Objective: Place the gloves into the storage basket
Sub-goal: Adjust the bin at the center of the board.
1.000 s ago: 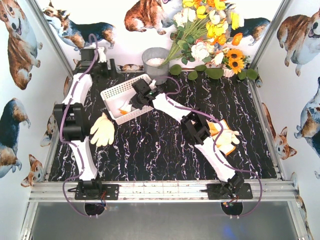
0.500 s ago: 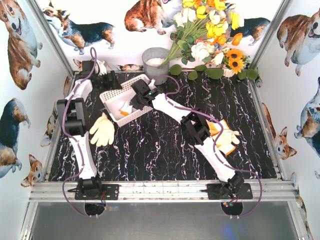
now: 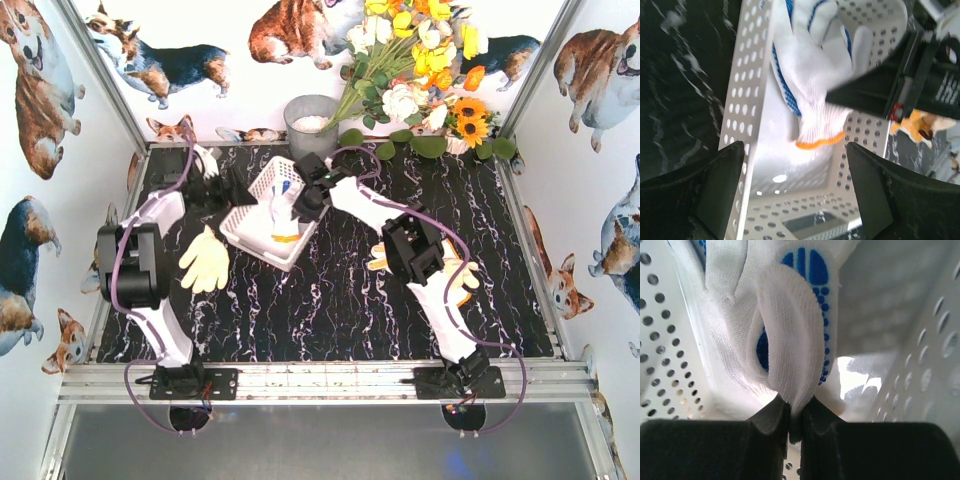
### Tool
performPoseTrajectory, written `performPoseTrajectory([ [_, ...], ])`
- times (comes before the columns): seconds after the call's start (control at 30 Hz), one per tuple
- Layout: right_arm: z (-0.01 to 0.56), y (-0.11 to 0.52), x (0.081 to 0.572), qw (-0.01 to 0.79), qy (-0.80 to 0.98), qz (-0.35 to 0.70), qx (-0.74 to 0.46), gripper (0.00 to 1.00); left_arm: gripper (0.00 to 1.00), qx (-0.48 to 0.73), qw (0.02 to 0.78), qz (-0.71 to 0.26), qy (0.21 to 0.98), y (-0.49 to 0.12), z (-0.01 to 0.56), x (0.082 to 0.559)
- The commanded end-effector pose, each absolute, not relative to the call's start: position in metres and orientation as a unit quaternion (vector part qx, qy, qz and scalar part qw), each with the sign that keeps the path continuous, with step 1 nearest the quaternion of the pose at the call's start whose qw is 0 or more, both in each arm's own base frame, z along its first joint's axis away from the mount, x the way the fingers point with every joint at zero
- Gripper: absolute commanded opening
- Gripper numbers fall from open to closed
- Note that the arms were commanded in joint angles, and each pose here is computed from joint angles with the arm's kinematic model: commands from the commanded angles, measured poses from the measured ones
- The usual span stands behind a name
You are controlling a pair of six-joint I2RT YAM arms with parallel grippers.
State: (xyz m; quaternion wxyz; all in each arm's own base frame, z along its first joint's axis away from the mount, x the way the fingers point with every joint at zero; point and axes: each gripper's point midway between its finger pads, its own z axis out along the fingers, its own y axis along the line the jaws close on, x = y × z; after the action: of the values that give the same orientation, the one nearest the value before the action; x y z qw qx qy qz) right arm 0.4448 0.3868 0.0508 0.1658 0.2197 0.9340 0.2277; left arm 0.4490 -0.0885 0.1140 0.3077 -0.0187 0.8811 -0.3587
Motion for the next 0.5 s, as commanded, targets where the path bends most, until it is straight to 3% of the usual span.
performPoseTrajectory([
  [0.0,0.080,0.371,0.430,0.166,0.945,0.229,0.163,0.09,0.77,-0.021,0.289,-0.393,0.873,-0.114,0.113,0.421],
  [0.47,0.078,0.348,0.371,0.096,0.967,0.204,0.118,0.11,0.76,-0.019,0.258,-0.411,0.874,-0.180,0.098,0.346],
])
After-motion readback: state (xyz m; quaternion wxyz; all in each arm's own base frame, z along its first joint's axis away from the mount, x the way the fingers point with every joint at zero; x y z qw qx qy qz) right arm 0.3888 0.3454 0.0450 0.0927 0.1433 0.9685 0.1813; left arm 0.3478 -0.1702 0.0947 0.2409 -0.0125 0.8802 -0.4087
